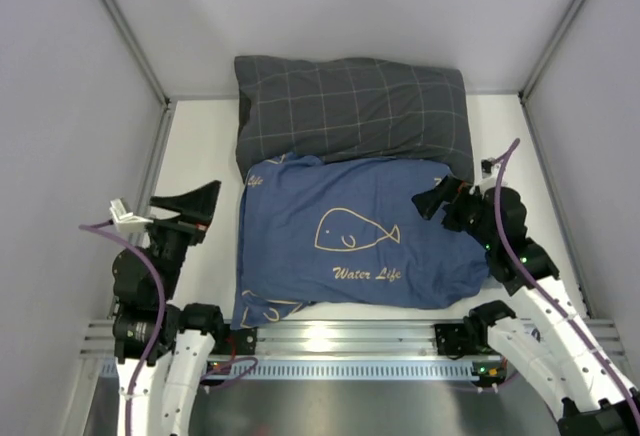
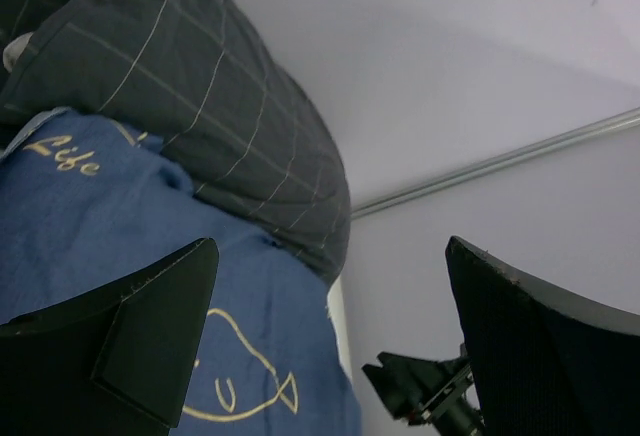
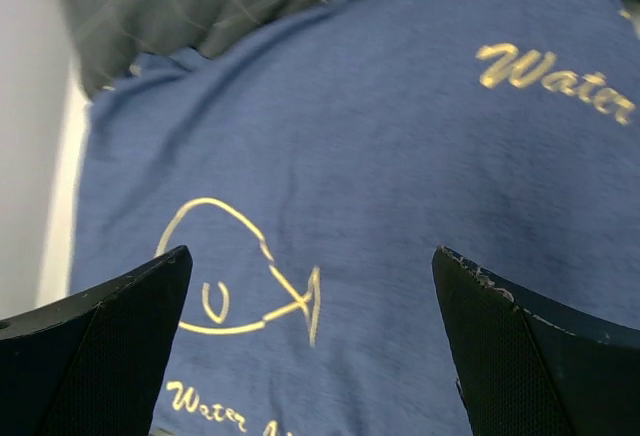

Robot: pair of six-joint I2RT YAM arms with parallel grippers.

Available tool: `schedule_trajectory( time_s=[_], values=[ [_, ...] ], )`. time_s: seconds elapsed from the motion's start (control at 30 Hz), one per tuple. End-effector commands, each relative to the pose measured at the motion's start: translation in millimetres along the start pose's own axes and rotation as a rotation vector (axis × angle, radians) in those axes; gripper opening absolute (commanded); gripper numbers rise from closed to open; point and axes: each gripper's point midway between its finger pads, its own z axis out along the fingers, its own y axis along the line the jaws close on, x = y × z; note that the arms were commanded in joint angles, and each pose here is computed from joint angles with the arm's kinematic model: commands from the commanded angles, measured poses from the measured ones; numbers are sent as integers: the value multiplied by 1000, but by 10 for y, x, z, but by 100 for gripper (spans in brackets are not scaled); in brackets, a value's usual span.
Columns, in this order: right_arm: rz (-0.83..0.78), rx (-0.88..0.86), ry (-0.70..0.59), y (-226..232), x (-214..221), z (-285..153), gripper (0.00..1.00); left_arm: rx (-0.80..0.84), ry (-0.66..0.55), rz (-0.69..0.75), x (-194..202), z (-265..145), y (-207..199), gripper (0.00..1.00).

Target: Remove the pillowcase from the pillow

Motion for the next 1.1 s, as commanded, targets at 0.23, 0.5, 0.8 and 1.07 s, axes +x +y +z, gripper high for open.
schedule_trajectory(
  time_s=[0.23, 0.5, 0.8, 1.07],
  values=[
    [-24, 455, 167, -776, 53, 63, 99, -373, 375, 88, 659, 179, 919, 99],
    [-126, 546, 220, -944, -175, 393, 99, -481, 546, 81, 966, 580, 1321, 99],
    [-220, 514, 369, -996, -209, 1074, 99, -580, 675, 156, 1091, 1199, 1679, 99],
    [-238, 479, 502, -1141, -8, 1516, 99, -663, 690, 246, 1163, 1649, 2110, 99]
  ],
)
